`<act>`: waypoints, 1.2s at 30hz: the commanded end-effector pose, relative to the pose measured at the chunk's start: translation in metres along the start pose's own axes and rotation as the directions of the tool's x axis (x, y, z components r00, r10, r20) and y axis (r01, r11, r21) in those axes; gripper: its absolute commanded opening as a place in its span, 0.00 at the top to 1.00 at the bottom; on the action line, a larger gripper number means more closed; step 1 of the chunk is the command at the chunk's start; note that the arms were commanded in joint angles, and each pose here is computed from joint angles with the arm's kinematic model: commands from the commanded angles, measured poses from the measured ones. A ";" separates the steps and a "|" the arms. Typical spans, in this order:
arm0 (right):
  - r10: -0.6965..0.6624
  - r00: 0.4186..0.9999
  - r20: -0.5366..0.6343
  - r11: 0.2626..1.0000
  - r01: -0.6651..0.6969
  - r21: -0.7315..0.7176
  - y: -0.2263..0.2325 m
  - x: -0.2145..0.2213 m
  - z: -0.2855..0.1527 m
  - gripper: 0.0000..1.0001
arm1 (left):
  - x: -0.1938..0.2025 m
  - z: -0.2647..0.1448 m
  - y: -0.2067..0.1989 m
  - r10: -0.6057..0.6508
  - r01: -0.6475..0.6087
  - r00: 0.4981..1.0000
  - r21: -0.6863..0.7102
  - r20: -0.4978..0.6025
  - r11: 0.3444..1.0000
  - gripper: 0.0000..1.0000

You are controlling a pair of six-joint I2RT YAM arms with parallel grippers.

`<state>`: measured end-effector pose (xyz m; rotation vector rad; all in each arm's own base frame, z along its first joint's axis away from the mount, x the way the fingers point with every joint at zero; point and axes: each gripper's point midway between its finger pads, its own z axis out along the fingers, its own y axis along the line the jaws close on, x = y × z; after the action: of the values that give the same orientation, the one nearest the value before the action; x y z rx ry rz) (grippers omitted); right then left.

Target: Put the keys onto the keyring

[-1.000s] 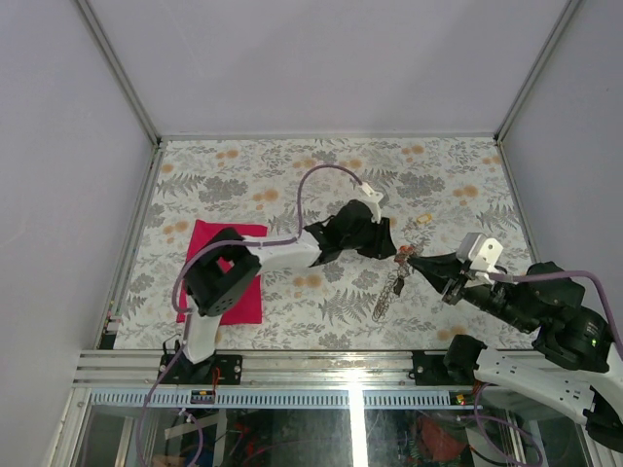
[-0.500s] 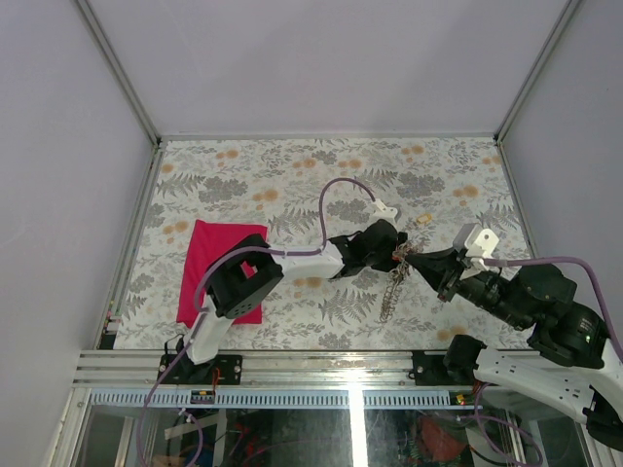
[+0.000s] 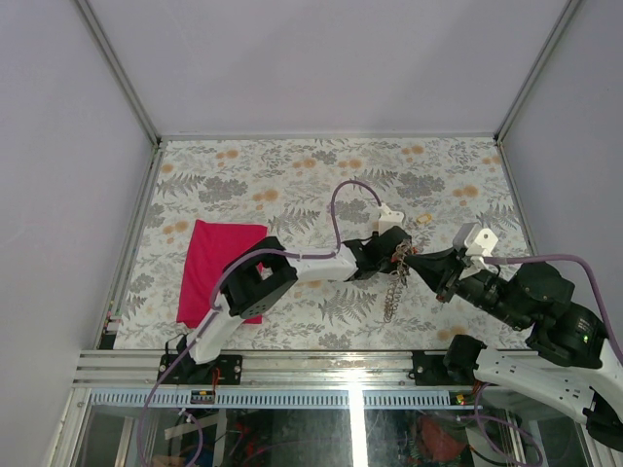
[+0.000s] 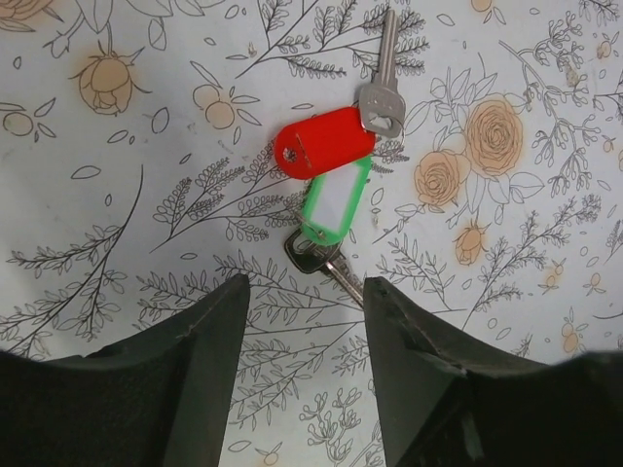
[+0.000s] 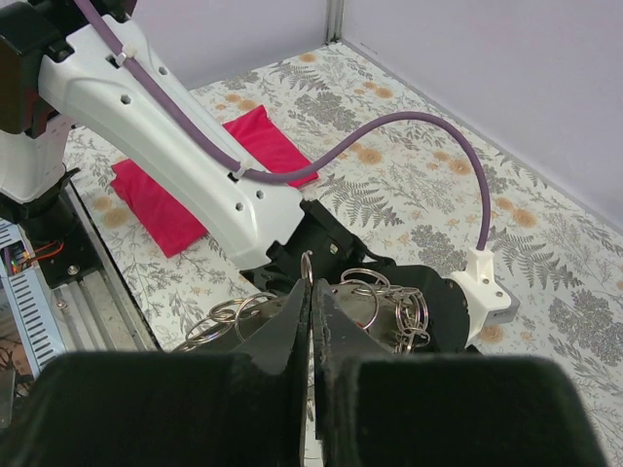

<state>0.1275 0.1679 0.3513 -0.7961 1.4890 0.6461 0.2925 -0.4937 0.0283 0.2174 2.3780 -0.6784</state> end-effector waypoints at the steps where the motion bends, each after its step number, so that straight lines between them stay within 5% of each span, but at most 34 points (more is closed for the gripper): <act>1: 0.032 0.992 0.121 0.999 -0.034 0.017 -0.003 -0.030 -0.001 1.00 | -0.003 0.010 0.001 -0.026 0.027 0.999 -0.046 0.035 0.999 0.50; 22: 0.050 0.990 0.129 0.999 -0.051 0.004 -0.001 -0.031 -0.004 1.00 | 0.017 0.041 0.021 -0.053 0.053 0.999 -0.158 0.003 0.986 0.66; 36: 0.052 0.993 0.110 0.999 -0.051 -0.006 0.002 -0.025 0.001 1.00 | 0.004 0.028 0.023 -0.004 0.009 1.000 -0.174 0.029 0.985 0.99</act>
<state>0.1258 0.1683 0.3488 -0.7731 1.5001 0.6728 0.3195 -0.5117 0.0191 0.0727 2.3517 -0.6144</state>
